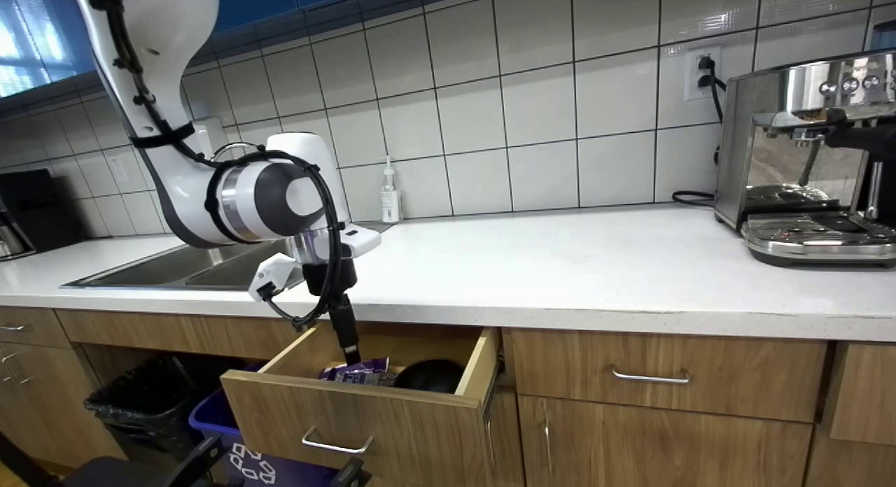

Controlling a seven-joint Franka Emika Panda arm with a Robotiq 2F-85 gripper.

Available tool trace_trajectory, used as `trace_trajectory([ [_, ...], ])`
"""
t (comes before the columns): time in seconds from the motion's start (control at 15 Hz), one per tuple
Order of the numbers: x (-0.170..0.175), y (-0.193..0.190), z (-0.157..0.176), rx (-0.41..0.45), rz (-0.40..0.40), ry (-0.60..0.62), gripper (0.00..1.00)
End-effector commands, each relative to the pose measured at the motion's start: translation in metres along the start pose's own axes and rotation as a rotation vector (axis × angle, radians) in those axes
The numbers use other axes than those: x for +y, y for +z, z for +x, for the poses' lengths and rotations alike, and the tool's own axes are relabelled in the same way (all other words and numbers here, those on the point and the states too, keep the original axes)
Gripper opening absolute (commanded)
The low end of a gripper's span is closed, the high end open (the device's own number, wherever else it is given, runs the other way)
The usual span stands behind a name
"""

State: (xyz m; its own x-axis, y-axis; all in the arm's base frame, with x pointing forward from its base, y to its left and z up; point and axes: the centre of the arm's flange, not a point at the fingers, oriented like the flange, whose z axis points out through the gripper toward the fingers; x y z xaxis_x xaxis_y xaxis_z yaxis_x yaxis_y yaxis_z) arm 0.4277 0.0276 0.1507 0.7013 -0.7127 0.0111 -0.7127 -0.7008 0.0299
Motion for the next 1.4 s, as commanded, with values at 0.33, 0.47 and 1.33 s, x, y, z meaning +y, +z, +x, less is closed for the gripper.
trace_trajectory([
  [0.33,0.029,-0.035,-0.033,-0.026,0.012,-0.115,1.00],
  [0.47,0.034,-0.039,-0.040,-0.033,0.011,-0.137,1.00],
  [1.33,0.058,-0.044,-0.053,-0.137,-0.090,-0.291,1.00],
])
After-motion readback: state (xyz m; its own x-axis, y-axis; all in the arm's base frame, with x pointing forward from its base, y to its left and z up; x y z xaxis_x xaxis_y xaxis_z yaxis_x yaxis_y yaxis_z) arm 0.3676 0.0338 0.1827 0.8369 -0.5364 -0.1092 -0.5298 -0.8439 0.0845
